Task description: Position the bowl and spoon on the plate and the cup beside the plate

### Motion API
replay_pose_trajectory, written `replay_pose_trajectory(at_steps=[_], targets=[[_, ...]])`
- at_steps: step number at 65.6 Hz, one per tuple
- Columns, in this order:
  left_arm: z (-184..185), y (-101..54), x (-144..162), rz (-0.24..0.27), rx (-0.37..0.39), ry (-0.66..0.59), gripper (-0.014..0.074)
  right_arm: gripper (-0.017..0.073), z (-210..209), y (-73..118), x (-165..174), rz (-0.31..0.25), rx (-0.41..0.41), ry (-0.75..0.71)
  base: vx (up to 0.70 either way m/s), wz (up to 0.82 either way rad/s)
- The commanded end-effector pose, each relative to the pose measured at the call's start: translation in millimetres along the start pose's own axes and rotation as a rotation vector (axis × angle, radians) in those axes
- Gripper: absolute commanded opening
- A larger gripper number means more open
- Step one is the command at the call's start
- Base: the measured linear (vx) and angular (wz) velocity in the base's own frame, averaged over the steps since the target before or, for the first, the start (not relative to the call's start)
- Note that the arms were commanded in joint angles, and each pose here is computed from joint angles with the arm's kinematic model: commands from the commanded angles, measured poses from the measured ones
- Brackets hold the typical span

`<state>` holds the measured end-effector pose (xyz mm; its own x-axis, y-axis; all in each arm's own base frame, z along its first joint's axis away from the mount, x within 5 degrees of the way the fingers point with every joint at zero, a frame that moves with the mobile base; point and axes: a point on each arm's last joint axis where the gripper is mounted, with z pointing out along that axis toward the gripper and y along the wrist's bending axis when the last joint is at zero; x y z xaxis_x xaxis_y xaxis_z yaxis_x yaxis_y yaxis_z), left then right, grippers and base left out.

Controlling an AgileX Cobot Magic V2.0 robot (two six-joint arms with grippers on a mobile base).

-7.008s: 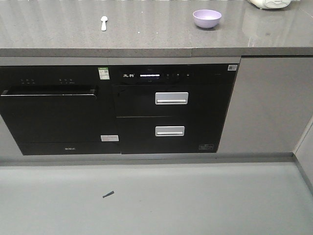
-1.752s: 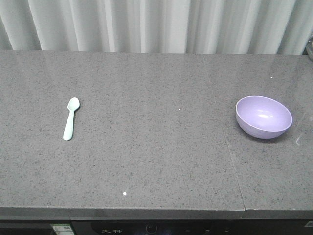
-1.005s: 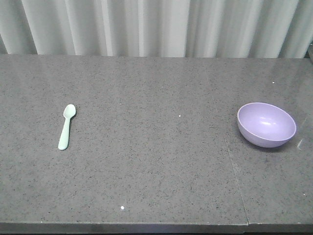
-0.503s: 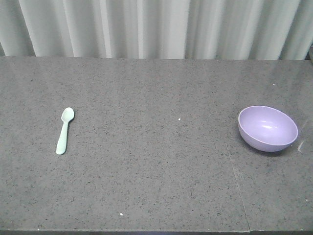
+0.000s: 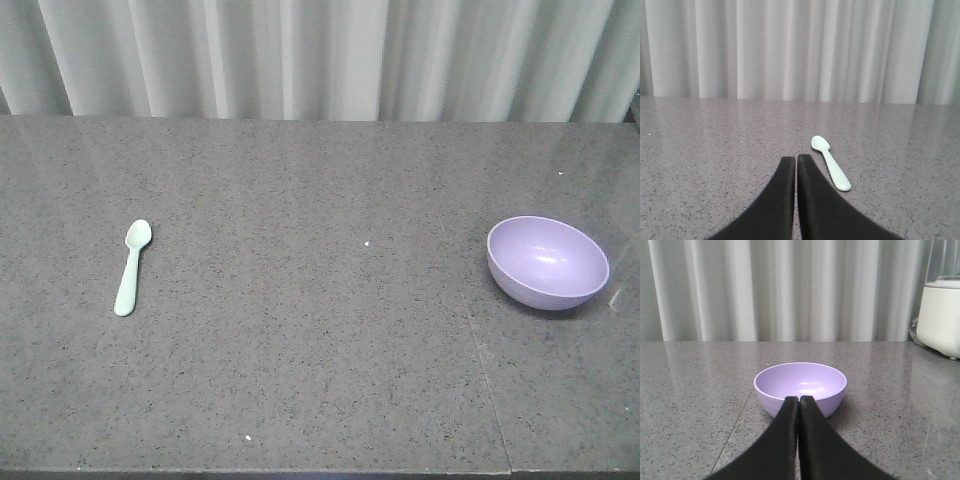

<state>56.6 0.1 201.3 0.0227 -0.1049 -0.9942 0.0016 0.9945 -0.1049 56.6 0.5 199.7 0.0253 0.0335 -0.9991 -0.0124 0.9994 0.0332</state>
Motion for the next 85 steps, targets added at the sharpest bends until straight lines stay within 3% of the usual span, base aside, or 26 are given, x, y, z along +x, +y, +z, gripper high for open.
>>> replay_pose_trajectory(at_steps=[1, 47, 60, 63, 67, 71, 75, 79, 82, 85], targets=[[-2.4, -1.8, -13.6, -0.008, 0.016, -0.108, -0.0006, -0.0009, -0.4, 0.8, -4.2, -0.010, -0.009, -0.069, 0.00, 0.00], [-2.4, -1.9, -13.7, -0.008, 0.017, -0.109, -0.0006, -0.0009, -0.4, 0.8, -4.2, -0.010, -0.009, -0.069, 0.00, 0.00], [-4.6, -3.8, -26.7, 0.005, 0.034, -0.226, -0.0006, -0.0009, -1.6, 1.7, -14.2, -0.014, -0.018, -0.148, 0.00, 0.00], [-5.8, -4.6, -31.0, 0.004, 0.043, -0.275, -0.0006, -0.0009, -3.1, 2.4, -22.6, 0.023, -0.029, -0.226, 0.00, 0.00], [-9.4, -6.4, -43.0, -0.011, 0.063, -0.378, -0.0006, -0.0009, -9.4, 3.1, -46.8, 0.131, -0.057, -0.394, 0.00, 0.00], [-15.8, -8.8, -63.1, -0.041, 0.086, -0.483, -0.0006, -0.0009, -21.5, 4.0, -80.4, 0.170, -0.086, -0.573, 0.00, 0.00], [-23.6, -11.3, -93.6, -0.078, 0.101, -0.575, -0.0006, -0.0009, -38.2, 6.3, -122.2, 0.099, -0.093, -0.758, 0.00, 0.00], [-25.0, -15.1, -130.1, -0.043, 0.094, -0.609, -0.0006, -0.0009, -49.8, 8.6, -166.5, -0.017, -0.060, -0.852, 0.01, -0.01], [-18.9, -18.2, -161.3, 0.000, 0.076, -0.590, -0.0006, -0.0009, -51.2, 9.6, -201.0, -0.078, -0.030, -0.843, 0.01, -0.01], [-7.3, -20.8, -187.7, 0.018, 0.062, -0.535, -0.0006, -0.0009, -44.0, 9.7, -227.6, -0.100, -0.013, -0.767, 0.00, 0.00]])
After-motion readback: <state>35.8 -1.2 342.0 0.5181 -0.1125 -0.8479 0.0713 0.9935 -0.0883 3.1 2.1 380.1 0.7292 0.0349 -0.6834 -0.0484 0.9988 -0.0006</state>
